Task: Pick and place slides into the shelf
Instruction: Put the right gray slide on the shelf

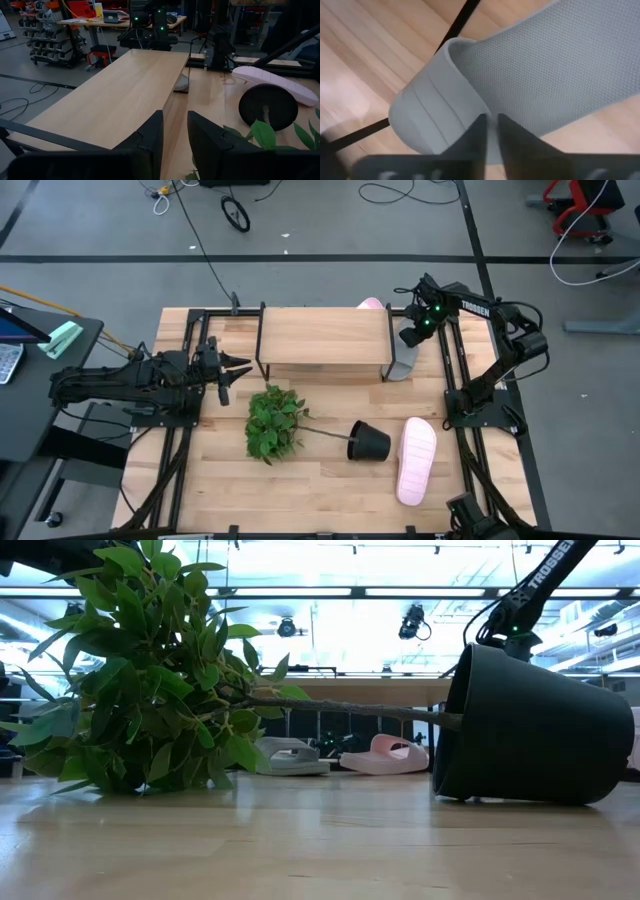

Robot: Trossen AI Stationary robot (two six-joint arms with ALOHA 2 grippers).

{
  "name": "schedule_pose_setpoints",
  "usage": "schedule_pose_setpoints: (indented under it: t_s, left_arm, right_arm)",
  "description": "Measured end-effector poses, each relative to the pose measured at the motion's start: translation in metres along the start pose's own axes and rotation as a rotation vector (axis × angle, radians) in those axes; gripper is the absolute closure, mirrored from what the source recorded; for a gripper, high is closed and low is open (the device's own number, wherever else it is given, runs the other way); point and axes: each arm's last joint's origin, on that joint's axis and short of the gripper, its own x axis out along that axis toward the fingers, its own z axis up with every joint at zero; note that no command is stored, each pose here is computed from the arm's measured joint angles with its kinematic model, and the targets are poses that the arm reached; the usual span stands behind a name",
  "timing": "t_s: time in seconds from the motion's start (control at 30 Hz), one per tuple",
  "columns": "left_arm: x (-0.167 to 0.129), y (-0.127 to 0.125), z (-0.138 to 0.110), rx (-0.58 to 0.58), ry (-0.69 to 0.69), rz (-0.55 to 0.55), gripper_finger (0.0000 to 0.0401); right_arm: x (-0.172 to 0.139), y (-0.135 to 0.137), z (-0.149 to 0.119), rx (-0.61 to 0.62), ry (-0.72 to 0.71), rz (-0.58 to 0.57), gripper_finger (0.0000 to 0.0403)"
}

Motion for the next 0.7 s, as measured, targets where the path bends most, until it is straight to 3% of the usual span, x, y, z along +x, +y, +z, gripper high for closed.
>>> schedule_pose_setpoints:
  t_s: [0.07,0.17,0.47,0.7]
  left_arm:
    - [0.0,0.0,0.0,0.0,0.0,0.0,0.0305]
    - [0.0,0.0,0.0,0.0,0.0,0.0,0.0308]
    - [0.0,0.0,0.0,0.0,0.0,-0.001,0.0307]
    - [0.0,0.0,0.0,0.0,0.002,-0.001,0.0304]
  right_arm:
    - [0.002,-0.001,-0.001,-0.018,0.005,-0.004,0.0391]
    - [0.002,-0.001,0.0,-0.013,-0.01,-0.007,0.0386]
    - [-0.003,-0.006,0.002,0.002,-0.027,-0.023,0.0329]
    - [-0.011,-0.007,-0.002,0.04,0.017,0.006,0.0242]
